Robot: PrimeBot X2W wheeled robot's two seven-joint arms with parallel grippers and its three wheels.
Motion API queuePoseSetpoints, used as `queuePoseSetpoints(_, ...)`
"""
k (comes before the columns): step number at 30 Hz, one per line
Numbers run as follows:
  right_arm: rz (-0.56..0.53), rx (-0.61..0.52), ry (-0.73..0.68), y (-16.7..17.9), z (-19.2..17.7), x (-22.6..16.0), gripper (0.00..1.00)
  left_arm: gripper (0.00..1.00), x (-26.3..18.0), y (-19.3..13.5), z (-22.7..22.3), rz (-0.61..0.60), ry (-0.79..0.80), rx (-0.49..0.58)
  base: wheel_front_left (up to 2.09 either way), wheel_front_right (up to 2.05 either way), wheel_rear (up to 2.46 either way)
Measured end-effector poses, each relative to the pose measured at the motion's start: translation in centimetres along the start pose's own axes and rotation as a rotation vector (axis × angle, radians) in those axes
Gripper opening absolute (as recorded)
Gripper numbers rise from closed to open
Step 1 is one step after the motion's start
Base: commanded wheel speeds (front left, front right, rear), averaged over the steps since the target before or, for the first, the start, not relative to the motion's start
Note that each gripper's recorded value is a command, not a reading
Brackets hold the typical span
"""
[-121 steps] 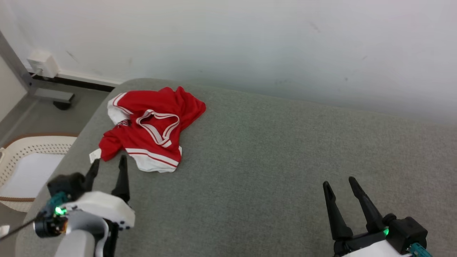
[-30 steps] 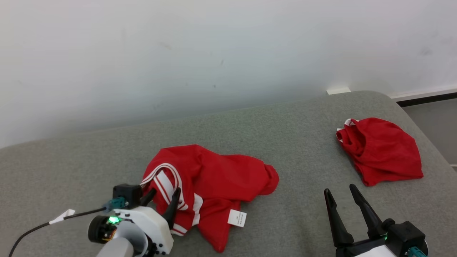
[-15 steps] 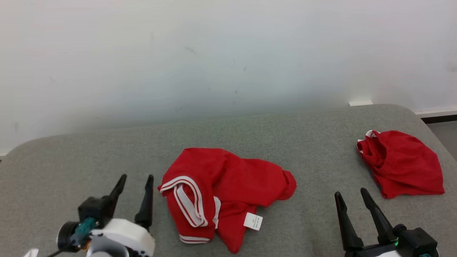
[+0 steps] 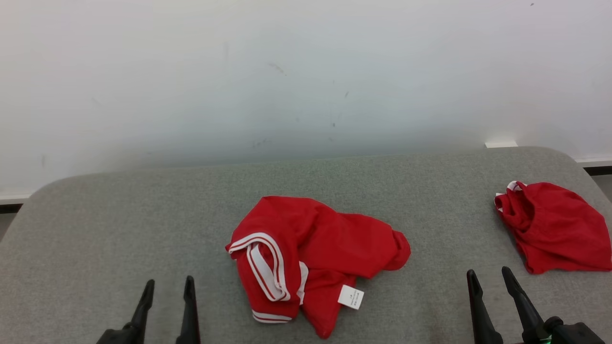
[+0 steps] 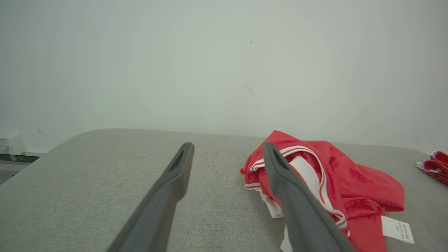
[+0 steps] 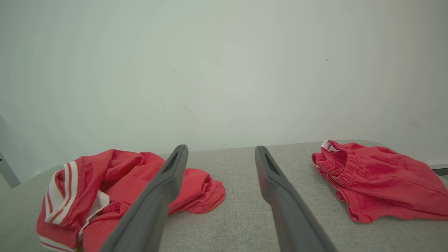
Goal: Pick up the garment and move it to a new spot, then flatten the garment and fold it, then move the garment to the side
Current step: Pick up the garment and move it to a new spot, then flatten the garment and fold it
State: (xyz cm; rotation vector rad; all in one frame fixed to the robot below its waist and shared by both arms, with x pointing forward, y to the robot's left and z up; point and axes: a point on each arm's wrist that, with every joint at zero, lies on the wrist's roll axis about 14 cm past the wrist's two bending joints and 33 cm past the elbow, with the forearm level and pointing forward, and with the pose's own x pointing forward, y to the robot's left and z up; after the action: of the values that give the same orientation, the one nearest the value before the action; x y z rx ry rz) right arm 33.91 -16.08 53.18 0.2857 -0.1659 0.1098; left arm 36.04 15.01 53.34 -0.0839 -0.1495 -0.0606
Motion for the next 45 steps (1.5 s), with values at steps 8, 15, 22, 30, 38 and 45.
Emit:
queuePoseSetpoints(8, 0.011, -0.002, 0.009, 0.3, -0.3, 0.1, 1.0, 1.0, 0.0, -0.4, 0.3, -0.012, -0.017, -0.001, 0.0, 0.0, 0.0)
queuePoseSetpoints(15, 0.018, -0.002, 0.007, 0.6, -0.2, 0.1, 1.0, 1.0, -0.1, -0.3, 0.5, -0.011, -0.026, -0.007, 0.0, 0.0, 0.0)
queuePoseSetpoints(22, 0.053, 0.043, 0.053, 2.0, -1.8, -0.2, 1.0, 1.0, -0.3, -0.5, 0.5, -0.023, -0.026, -0.007, 0.0, 0.0, 0.0)
queuePoseSetpoints(30, 0.272, 0.117, 0.35, 8.8, -8.8, -1.2, 1.0, 1.0, -0.6, 0.5, 1.1, -0.001, -0.044, -0.007, 0.0, 0.0, 0.0)
queuePoseSetpoints(38, 0.396, 0.113, 0.591, 12.8, -14.4, -1.5, 1.0, 1.0, -2.0, 3.3, 1.4, 0.094, -0.051, -0.004, 0.0, 0.0, 0.0)
queuePoseSetpoints(45, 0.414, 0.116, 0.66, 13.9, -16.6, -1.3, 1.0, 1.0, -3.3, 5.1, 1.4, 0.154, -0.048, 0.002, 0.0, 0.0, 0.0)
